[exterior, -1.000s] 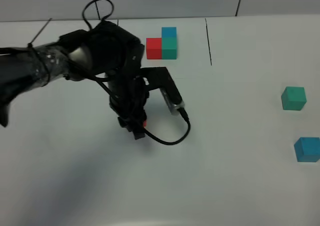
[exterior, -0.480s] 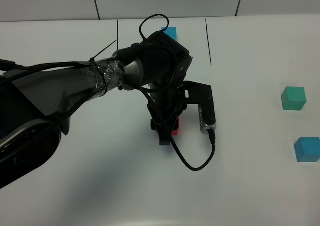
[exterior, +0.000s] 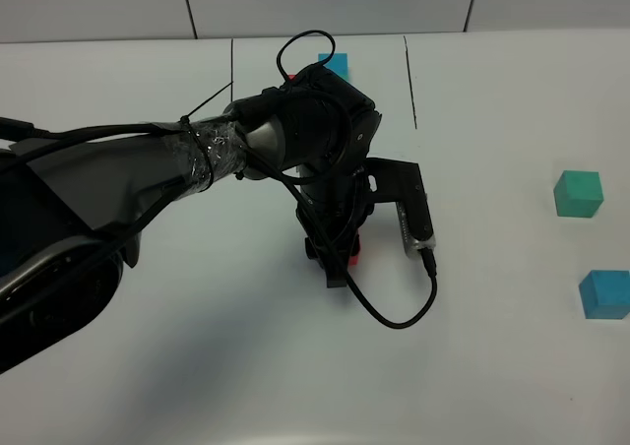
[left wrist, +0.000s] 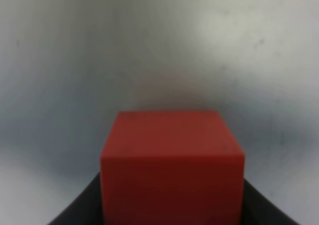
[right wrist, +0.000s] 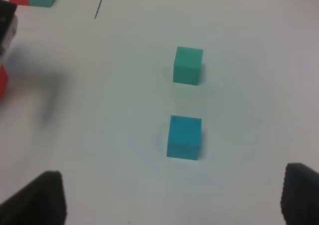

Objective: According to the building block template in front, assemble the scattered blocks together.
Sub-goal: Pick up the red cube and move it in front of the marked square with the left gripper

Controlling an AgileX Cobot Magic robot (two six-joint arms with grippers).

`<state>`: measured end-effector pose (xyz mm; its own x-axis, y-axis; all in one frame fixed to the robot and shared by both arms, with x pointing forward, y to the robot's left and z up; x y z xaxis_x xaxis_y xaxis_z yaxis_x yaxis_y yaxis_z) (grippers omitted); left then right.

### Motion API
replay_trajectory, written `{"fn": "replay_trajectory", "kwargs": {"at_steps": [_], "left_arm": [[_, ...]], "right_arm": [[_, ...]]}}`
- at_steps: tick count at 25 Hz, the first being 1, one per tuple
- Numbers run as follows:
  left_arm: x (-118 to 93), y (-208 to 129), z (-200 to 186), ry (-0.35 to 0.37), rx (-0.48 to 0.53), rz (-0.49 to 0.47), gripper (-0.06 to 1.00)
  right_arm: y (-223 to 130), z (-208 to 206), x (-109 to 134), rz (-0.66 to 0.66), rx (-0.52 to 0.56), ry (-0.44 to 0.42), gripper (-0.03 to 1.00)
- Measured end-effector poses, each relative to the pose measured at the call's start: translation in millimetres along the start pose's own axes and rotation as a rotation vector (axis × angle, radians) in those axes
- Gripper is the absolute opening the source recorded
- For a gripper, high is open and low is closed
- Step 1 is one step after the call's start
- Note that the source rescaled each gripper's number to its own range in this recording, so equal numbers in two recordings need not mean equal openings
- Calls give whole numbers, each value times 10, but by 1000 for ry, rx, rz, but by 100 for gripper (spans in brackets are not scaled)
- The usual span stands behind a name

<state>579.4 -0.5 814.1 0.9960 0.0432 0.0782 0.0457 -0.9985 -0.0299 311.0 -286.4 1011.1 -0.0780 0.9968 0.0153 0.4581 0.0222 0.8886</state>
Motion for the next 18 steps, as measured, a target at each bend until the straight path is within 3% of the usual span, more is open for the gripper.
{"fn": "replay_trajectory", "kwargs": {"at_steps": [9,18], "left_arm": [[-22,-13,125,-18,22,-53,0],[-22,-10,140,-21,31,-29,0]], "right_arm": [[0,0,0,1,0,0,87],[0,0,0,1,0,0,87]]}}
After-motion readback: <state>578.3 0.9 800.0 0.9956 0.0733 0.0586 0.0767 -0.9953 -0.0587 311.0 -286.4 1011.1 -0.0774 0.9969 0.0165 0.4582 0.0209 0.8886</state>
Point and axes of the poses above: a point on each arm's last joint axis where the gripper is mounted, z pointing out along that axis toward the gripper, x along the wrist's bending axis when the last joint is at zero, y = z × x, the point moved 9 cm from there along z, pointing out along that axis toward the gripper, and after that the axes turned 2 degrees about z, right-handed, at the moved point
